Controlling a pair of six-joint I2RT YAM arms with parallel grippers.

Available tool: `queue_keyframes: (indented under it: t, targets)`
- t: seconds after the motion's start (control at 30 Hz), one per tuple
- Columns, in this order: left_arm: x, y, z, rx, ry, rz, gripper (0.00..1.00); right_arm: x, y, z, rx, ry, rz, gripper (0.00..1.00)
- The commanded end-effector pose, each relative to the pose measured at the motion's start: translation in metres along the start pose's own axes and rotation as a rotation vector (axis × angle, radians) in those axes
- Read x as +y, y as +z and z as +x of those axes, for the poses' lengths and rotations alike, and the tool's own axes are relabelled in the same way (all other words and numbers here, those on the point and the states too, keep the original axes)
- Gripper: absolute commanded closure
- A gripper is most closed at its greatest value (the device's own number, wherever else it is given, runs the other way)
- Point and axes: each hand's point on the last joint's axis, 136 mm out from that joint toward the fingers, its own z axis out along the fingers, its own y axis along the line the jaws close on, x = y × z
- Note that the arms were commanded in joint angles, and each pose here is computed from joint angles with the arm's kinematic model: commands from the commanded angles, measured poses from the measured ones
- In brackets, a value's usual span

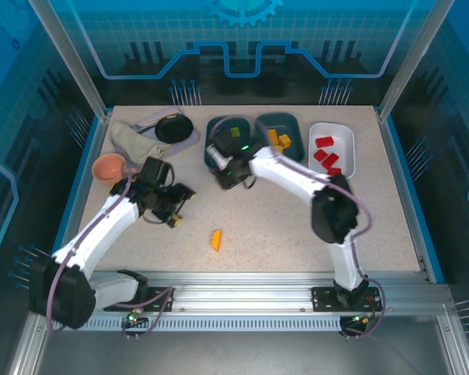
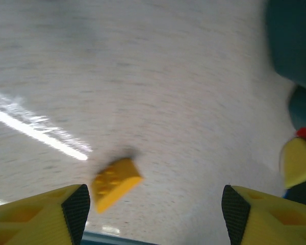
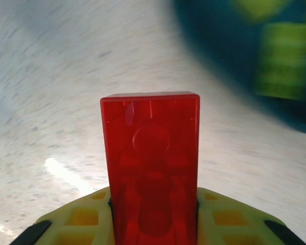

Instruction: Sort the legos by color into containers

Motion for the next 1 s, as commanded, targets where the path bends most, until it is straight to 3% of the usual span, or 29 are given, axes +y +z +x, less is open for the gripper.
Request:
queue_keyframes:
  t: [0.0, 0.2, 0.37, 0.63, 0.97]
  targets:
    - [-0.071, 0.006, 0.014, 0.028, 0.235, 0.122, 0.28, -0.094, -0.032, 0.013, -0.009, 0.226, 0.127, 0.80]
    - [-0.146, 0.036, 0.041, 0.100, 0.417, 0.189, 0.28, -0.230, -0.054, 0.056, 0.073, 0.533, 0.351, 0.80]
    - [-0.188, 0.060, 0.054, 0.143, 0.495, 0.233, 0.29, -0.304, -0.046, 0.084, 0.150, 0.719, 0.465, 0.80]
    - [-0.229, 0.083, 0.071, 0.184, 0.577, 0.287, 0.29, -0.371, -0.014, 0.091, 0.240, 0.795, 0.552, 0.79]
    - [-0.227, 0.093, 0.074, 0.196, 0.584, 0.261, 0.29, -0.415, 0.014, 0.092, 0.262, 0.825, 0.597, 0.77]
